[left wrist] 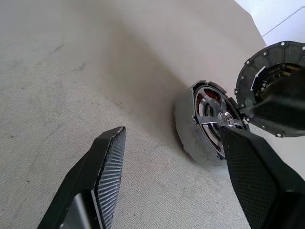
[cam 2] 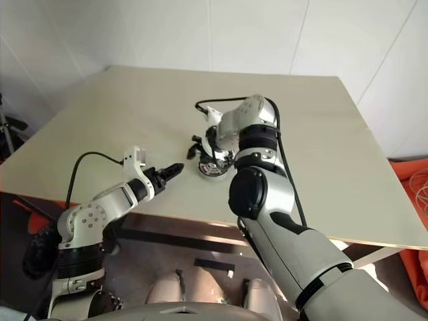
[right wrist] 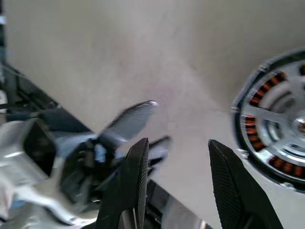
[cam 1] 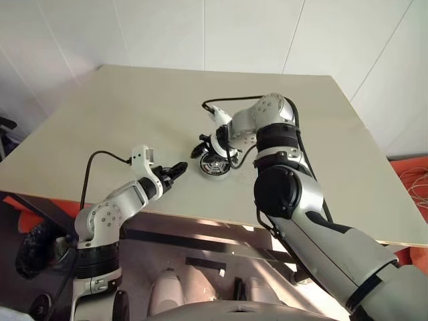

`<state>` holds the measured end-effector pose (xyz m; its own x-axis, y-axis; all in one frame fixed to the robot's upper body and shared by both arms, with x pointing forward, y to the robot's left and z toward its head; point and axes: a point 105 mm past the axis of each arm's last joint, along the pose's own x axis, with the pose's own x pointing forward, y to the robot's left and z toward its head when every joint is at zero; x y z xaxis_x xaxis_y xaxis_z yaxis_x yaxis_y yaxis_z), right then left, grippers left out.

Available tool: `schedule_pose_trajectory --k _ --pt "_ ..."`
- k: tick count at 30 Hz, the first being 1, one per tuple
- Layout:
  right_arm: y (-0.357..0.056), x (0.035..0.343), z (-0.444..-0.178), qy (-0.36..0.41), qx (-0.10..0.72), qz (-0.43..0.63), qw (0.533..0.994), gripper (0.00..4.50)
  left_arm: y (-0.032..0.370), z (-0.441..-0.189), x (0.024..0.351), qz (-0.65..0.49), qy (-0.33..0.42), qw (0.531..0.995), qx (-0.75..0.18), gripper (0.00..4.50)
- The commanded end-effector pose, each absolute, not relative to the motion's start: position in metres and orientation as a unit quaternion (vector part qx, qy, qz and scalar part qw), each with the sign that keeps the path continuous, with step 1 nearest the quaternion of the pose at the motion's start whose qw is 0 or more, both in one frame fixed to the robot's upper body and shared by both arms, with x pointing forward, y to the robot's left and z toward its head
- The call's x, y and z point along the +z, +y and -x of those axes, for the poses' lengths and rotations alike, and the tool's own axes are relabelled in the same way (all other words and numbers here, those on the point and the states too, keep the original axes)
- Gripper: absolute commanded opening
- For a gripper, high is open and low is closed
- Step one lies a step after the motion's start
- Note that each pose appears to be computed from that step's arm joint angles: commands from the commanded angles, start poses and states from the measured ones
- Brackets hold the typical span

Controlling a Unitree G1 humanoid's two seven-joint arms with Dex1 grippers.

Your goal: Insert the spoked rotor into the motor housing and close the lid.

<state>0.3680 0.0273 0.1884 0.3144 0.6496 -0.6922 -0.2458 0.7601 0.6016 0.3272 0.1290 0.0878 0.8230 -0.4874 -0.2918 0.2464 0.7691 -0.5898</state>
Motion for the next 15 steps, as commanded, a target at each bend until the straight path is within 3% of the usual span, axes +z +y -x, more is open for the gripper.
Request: schedule_pose_trajectory --k 1,3,5,7,10,15 --pt "0.055 0.246 -0.361 0.452 0.374 -0.222 0.779 2.22 0.128 -0.336 0.103 0.262 0.194 0.921 -0.215 3.30" --pt "0.054 0.268 -0.367 0.410 0.393 -0.236 0.789 2.22 0.128 -0.340 0.106 0.257 0.190 0.922 -0.219 3.30" --pt "0.047 0.299 -0.382 0.315 0.412 -0.252 0.817 2.22 0.130 -0.344 0.110 0.244 0.182 0.926 -0.222 3.30" --pt "0.032 0.310 -0.395 0.226 0.431 -0.230 0.843 2.22 0.132 -0.348 0.117 0.230 0.167 0.932 -0.227 3.30" --pt "0.000 0.279 -0.412 0.183 0.409 -0.157 0.880 2.22 0.136 -0.353 0.126 0.212 0.146 0.938 -0.230 3.30" --pt "-0.076 0.237 -0.439 0.094 0.306 0.007 0.948 2.22 0.139 -0.353 0.136 0.178 0.126 0.940 -0.262 3.30"
